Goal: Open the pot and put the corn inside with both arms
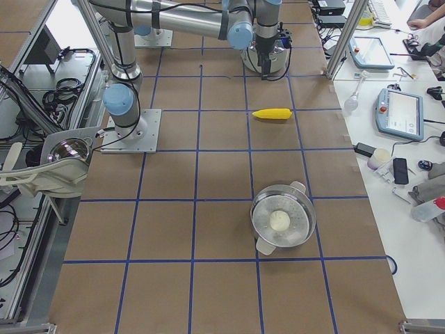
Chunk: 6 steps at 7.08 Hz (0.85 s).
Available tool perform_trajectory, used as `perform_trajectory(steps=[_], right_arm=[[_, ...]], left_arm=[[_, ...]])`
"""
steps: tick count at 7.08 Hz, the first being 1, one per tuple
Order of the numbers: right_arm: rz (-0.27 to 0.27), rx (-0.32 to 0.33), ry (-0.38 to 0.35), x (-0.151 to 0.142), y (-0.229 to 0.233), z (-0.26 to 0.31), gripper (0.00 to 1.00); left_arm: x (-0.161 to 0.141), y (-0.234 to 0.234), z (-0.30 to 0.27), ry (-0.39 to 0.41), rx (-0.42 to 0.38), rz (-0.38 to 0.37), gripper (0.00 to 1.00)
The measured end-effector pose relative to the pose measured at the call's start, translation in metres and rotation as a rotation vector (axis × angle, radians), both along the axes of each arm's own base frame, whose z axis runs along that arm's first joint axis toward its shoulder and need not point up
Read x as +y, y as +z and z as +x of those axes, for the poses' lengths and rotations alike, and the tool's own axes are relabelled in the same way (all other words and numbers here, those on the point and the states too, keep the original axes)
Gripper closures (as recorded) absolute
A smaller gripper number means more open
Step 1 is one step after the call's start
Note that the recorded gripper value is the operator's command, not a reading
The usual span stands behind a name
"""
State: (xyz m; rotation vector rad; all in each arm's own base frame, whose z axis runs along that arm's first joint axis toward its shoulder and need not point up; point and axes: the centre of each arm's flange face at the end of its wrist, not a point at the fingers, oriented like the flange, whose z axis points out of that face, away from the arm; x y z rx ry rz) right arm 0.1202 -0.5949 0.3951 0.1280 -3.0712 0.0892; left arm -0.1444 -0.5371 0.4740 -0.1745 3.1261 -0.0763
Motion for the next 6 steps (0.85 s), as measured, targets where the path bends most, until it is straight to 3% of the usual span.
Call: perform_trajectory(steps=[3,6], right_arm=[[0.0,0.002,-0.009,-0.04,-0.086,-0.006,0.0],[0.031,0.009,-0.024,-0.064,-0.159,-0.017,0.0]], left_arm=[[-0.065,-0.043,-0.059,-0.022,0.003,-0.041,0.0],[-0.102,-0.081,-0.09,-0.046,0.006,-0.06,0.0]])
